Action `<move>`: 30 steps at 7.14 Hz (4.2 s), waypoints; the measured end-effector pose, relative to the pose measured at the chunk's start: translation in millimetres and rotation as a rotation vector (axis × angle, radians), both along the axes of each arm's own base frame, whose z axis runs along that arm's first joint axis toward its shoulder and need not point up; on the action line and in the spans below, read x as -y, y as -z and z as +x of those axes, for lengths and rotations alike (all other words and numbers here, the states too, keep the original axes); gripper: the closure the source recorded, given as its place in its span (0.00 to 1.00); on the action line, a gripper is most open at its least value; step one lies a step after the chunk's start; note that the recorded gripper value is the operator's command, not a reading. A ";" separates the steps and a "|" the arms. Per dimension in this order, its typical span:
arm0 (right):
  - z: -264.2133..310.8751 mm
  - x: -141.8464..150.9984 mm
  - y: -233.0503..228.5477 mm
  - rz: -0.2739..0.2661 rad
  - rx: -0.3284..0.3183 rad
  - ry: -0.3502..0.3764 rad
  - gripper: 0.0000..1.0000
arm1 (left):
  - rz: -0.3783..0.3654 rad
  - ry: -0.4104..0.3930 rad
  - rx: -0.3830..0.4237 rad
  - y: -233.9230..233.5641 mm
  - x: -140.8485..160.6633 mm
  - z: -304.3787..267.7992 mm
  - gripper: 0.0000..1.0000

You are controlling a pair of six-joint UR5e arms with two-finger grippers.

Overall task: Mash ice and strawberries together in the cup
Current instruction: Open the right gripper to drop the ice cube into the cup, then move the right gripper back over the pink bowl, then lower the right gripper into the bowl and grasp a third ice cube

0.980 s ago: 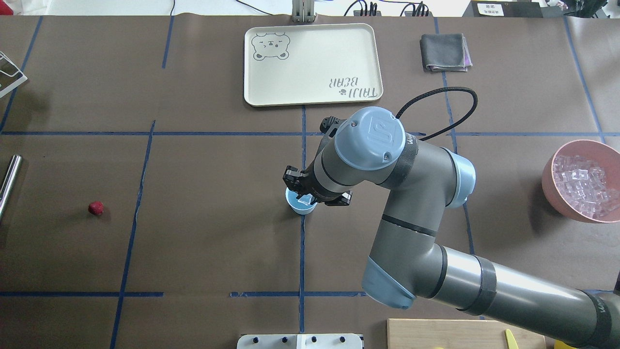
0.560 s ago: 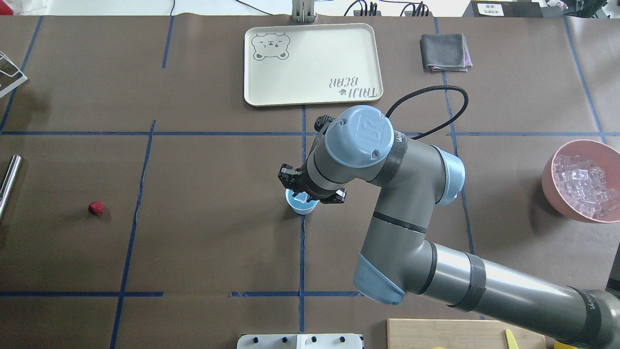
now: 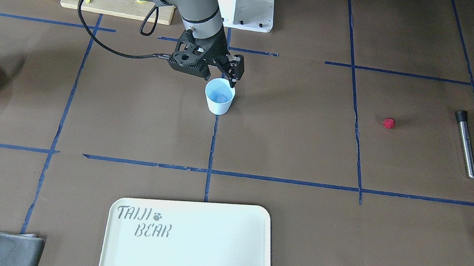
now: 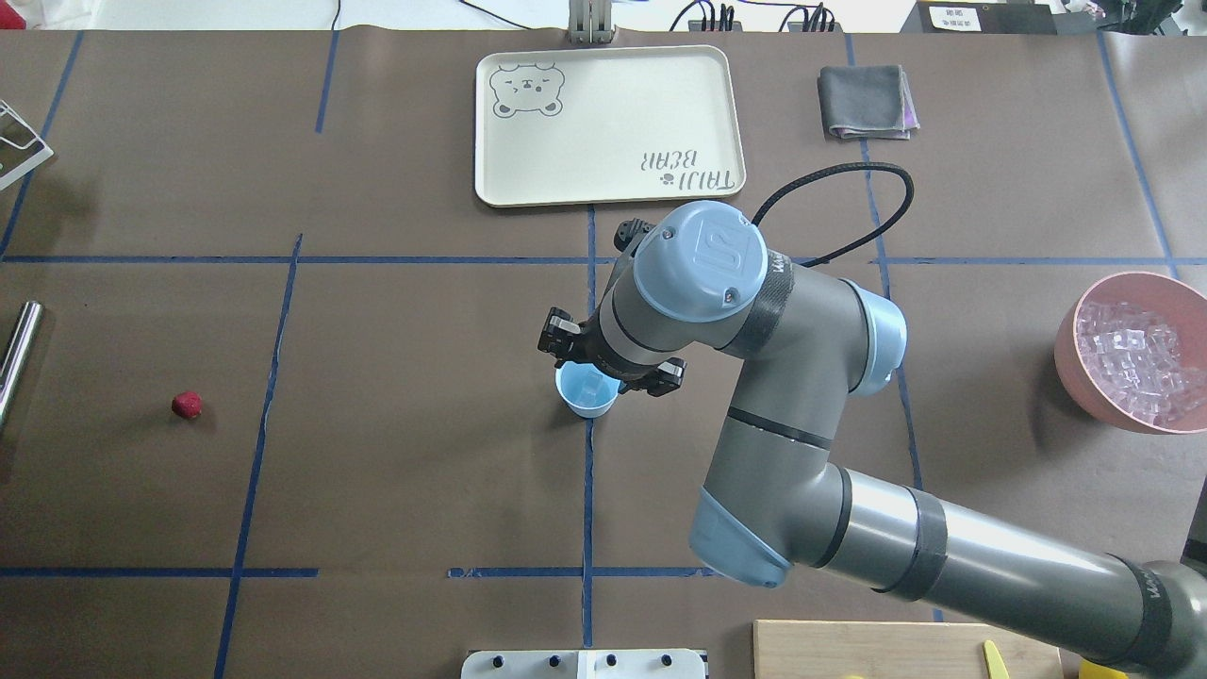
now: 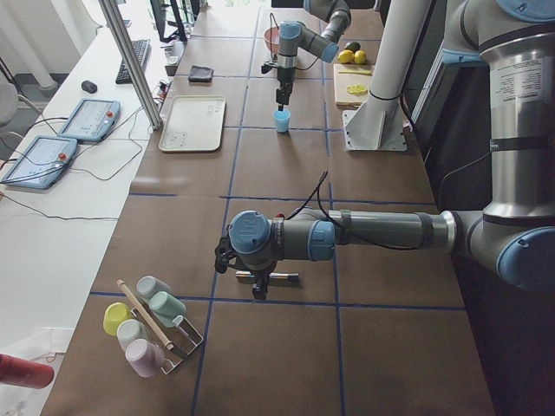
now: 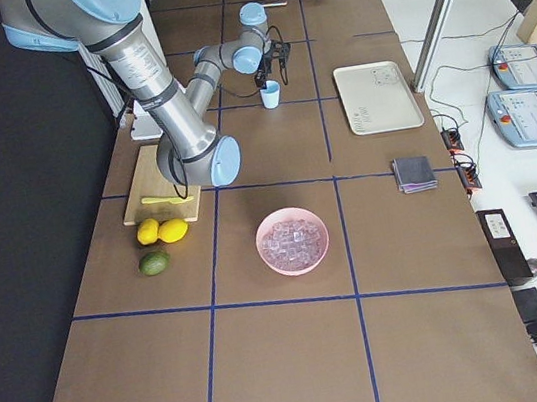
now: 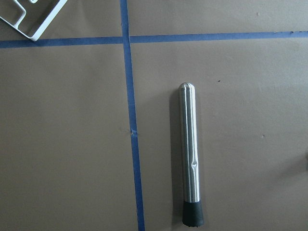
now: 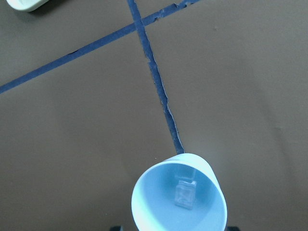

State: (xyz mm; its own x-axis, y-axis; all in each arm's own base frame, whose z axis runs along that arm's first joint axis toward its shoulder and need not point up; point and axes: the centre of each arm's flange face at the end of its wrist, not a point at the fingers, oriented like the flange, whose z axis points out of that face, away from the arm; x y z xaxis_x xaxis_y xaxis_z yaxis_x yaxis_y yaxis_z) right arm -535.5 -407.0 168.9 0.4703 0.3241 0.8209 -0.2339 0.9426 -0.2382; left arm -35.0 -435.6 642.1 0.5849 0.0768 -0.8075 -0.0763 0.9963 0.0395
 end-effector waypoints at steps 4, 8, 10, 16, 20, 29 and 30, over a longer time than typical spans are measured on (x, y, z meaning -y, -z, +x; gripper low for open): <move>192.3 60.7 -106.7 0.135 -0.021 0.118 0.00 | 0.000 0.000 0.000 -0.1 -0.1 0.0 0.00; 344.8 41.8 -275.8 0.264 -0.176 0.267 0.00 | -0.002 0.000 -0.001 -0.5 -2.1 0.0 0.00; 390.7 42.9 -344.8 0.246 -0.243 0.291 0.01 | -0.001 0.000 0.000 -0.1 -2.6 -0.1 0.00; 413.1 59.3 -415.6 0.071 -0.292 0.223 0.03 | 0.003 0.000 -0.002 1.9 -2.5 0.0 0.00; 394.8 72.0 -419.1 0.065 -0.292 0.243 0.08 | 0.003 0.000 -0.002 1.9 -2.5 0.0 0.00; 386.9 68.8 -428.8 0.033 -0.297 0.250 0.99 | 0.009 0.002 -0.002 5.4 -2.1 -0.6 0.00; 384.5 68.4 -428.3 0.027 -0.296 0.248 1.00 | 0.012 0.002 -0.002 6.6 -2.0 -0.6 0.00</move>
State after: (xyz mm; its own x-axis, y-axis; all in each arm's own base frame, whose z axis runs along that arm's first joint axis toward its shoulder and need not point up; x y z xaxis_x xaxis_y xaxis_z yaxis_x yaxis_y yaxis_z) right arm -151.0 -475.4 597.3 0.7497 0.1511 0.6443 -0.0528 0.9841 -0.1694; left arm -35.6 -433.5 635.5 0.5834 0.0852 -0.8077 -0.0743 0.9959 0.0513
